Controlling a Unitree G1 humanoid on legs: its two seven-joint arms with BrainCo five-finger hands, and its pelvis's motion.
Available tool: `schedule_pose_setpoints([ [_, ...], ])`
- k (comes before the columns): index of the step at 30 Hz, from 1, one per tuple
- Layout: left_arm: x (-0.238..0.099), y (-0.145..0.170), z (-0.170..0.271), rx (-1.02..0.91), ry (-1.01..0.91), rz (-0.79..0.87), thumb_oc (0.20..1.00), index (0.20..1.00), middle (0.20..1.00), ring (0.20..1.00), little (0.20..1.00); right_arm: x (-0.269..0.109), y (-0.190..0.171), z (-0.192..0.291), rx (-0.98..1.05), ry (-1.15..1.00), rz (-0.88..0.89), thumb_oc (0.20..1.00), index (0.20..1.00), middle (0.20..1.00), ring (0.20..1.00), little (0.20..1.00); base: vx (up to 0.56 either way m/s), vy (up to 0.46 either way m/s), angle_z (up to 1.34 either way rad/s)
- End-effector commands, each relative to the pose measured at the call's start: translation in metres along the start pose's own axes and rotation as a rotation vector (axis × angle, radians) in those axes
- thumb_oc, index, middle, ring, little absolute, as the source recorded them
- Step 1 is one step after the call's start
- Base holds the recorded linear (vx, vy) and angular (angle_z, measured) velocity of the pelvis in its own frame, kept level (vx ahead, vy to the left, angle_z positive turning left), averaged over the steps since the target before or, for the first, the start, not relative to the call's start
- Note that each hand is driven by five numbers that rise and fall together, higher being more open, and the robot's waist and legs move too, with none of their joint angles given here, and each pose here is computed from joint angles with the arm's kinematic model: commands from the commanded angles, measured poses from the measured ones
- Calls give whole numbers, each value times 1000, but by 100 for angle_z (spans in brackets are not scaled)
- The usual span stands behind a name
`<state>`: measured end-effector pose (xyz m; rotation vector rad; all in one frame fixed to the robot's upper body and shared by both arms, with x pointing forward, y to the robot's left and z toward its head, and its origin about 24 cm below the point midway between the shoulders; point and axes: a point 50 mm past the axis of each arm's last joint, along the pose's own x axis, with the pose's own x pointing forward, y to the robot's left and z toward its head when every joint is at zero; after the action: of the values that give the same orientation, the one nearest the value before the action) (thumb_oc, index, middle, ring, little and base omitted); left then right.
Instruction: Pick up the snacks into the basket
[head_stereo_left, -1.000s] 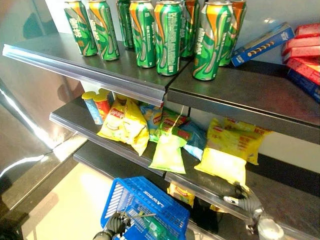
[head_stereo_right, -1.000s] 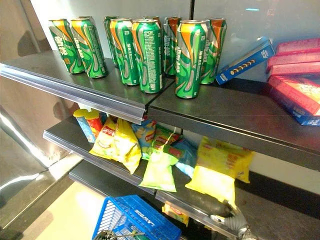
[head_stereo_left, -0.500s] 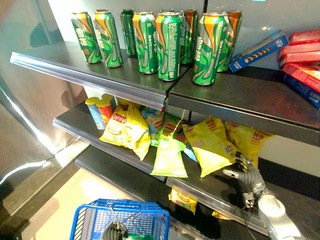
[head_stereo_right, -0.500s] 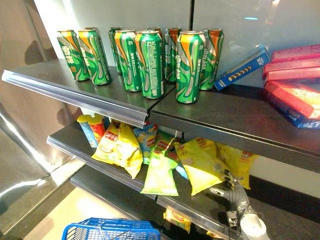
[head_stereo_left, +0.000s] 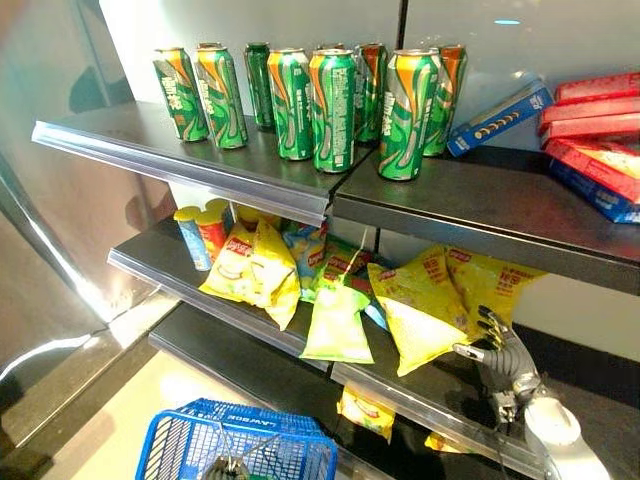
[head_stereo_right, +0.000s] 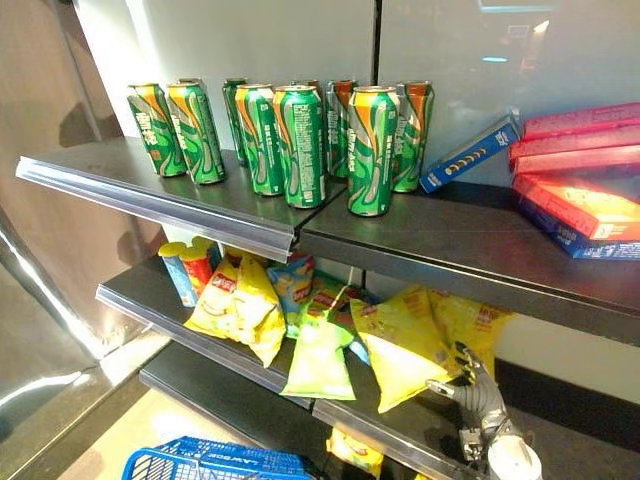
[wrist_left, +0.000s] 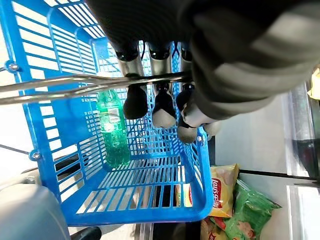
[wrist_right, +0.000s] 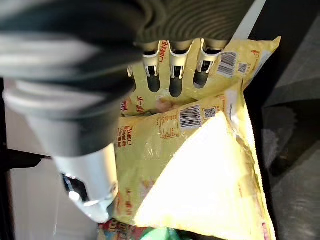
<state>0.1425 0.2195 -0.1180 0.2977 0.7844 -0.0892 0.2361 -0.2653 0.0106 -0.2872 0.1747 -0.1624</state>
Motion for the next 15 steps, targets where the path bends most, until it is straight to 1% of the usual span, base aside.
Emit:
schedule_pose_setpoints([
  [1,5,25,50,76,-225,38,200,200,200,200,200,13,7,13,-51,-63,27,1000,1000,1000,1000,1000,0,0,0],
  [5,6,24,54,84,-238,20,200,200,200,200,200,30,8,1,-86,33,2,1000,1000,1000,1000,1000,-9,-10,3],
  [8,7,24,62,86,-263,11,200,200,200,200,200,46,7,9,-90,38,-20,1000,1000,1000,1000,1000,-30,-26,9],
  [15,8,21,74,108,-303,-14,200,200,200,200,200,78,3,52,-240,-59,-38,1000,1000,1000,1000,1000,-12,-25,14],
])
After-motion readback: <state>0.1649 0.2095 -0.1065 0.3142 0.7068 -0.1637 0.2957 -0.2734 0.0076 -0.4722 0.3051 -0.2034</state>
